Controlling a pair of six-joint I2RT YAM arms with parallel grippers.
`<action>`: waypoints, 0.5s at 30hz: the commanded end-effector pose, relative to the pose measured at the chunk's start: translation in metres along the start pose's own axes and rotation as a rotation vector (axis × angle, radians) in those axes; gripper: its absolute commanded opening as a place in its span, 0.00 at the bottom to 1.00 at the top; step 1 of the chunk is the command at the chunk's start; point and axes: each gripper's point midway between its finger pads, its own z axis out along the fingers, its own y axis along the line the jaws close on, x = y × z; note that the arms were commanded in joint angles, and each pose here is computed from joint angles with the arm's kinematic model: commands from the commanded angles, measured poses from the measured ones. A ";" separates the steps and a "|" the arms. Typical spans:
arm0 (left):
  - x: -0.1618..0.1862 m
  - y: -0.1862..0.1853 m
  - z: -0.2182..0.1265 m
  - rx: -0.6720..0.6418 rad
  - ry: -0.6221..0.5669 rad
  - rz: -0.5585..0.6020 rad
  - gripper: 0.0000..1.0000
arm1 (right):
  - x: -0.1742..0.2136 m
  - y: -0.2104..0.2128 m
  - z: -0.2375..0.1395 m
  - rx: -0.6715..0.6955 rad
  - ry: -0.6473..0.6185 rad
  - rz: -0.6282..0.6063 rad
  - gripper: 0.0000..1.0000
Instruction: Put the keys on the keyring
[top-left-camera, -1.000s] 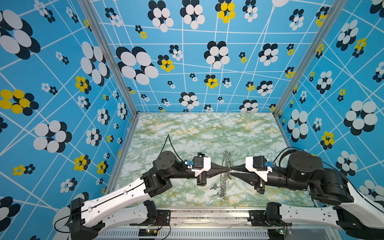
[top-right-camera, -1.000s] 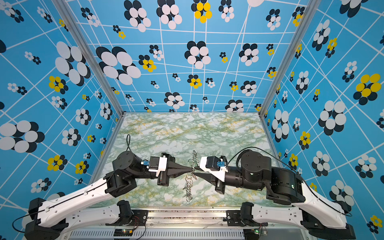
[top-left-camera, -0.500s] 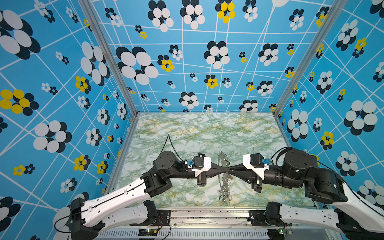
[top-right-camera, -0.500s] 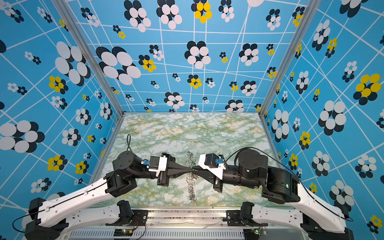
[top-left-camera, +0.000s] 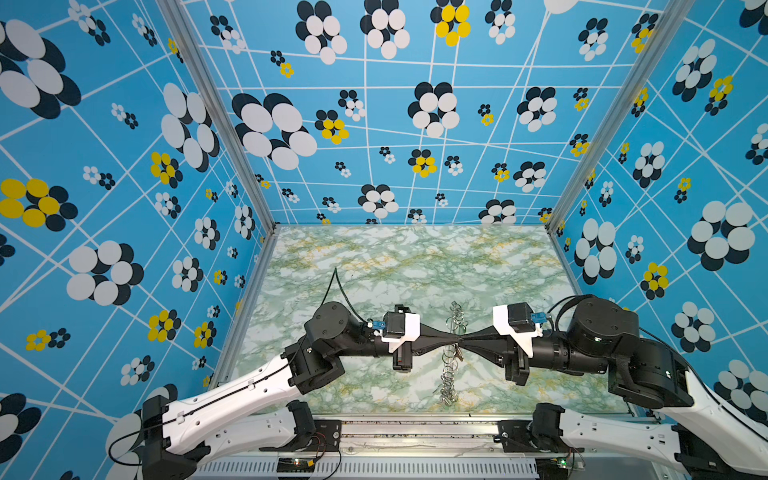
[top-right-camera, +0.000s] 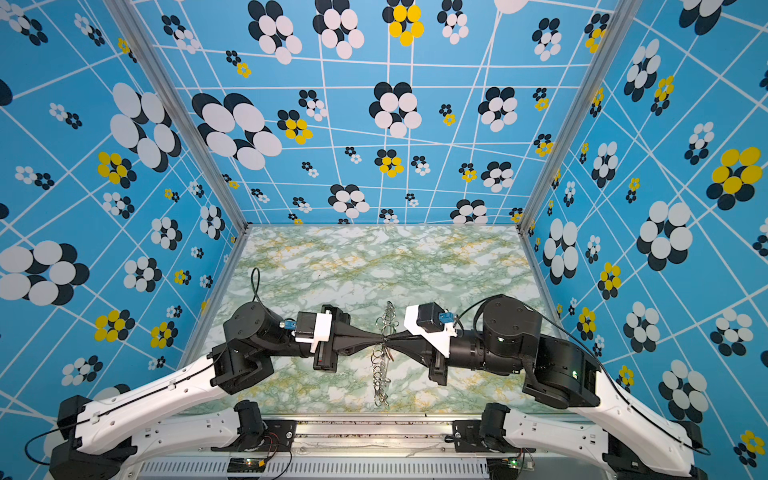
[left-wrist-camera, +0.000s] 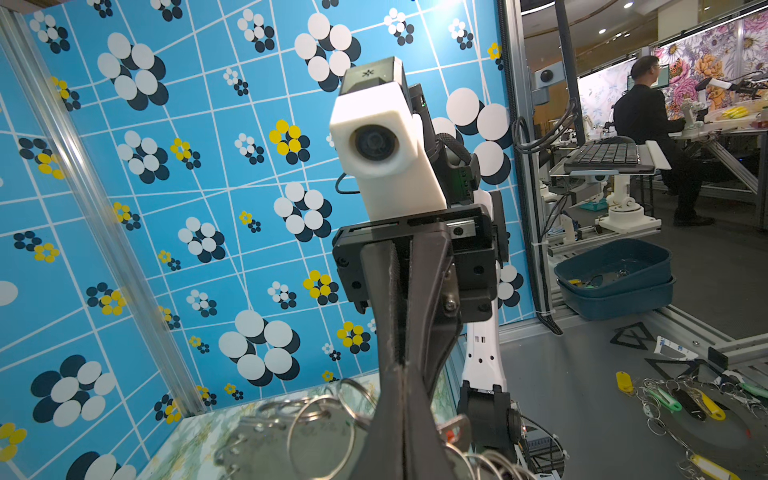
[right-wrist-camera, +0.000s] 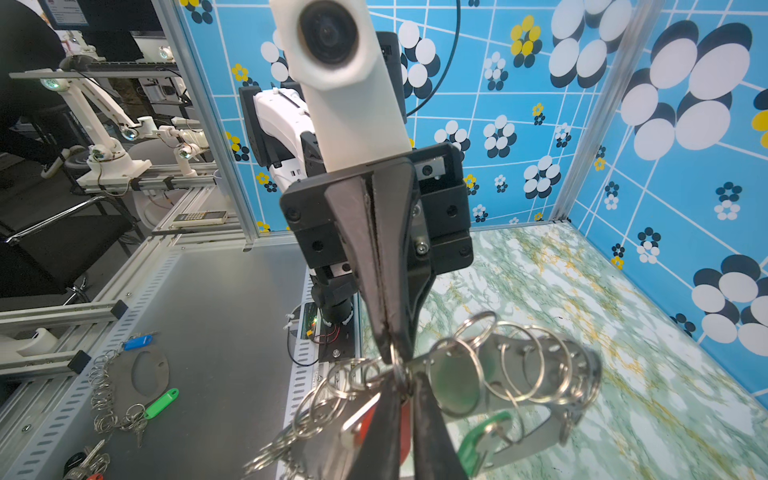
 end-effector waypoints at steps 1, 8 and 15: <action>-0.026 -0.001 -0.004 0.009 -0.074 0.035 0.00 | -0.006 0.001 -0.001 -0.013 -0.041 0.013 0.10; -0.027 -0.002 -0.004 0.011 -0.077 0.034 0.00 | -0.006 0.002 0.002 -0.021 -0.047 0.021 0.13; -0.026 -0.001 -0.005 0.008 -0.073 0.033 0.00 | -0.005 0.002 0.002 -0.026 -0.039 0.027 0.00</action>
